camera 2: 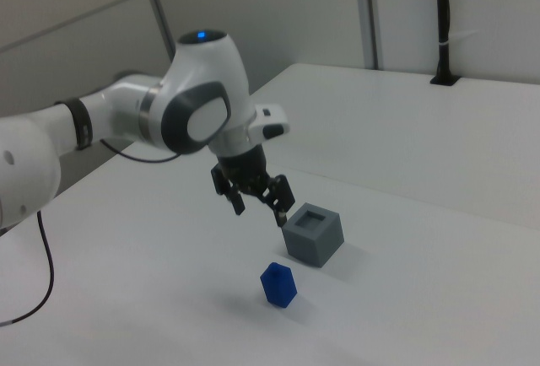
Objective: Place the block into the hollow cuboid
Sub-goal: 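Move the open gripper down over the blue block, then close the gripper on the blue block and lift it, then carry the blue block over the grey hollow cube's opening, then lower the blue block into the grey cube's opening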
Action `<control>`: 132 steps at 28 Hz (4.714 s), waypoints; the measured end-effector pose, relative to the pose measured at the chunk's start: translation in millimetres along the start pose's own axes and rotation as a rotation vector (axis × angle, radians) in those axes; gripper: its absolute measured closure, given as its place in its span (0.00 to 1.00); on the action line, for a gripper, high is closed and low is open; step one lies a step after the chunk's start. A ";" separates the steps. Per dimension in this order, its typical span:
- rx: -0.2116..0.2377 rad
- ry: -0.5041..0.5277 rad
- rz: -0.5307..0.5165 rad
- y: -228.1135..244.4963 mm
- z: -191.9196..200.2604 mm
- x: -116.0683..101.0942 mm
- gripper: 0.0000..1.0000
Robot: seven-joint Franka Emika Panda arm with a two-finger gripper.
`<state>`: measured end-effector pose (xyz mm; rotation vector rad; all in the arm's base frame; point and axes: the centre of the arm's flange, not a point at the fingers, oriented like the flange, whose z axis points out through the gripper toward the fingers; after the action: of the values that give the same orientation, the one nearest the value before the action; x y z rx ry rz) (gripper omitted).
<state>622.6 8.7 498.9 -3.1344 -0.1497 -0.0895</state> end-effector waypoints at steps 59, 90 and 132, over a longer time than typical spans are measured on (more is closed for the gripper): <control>-0.056 -0.027 -0.043 -17.9 87.3 26.1 0.49; -0.048 0.112 0.049 -10.1 20.9 74.1 0.49; -0.027 0.079 0.119 -19.4 64.7 119.1 0.49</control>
<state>742.8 39.7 441.1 -3.1510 0.0387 -0.2165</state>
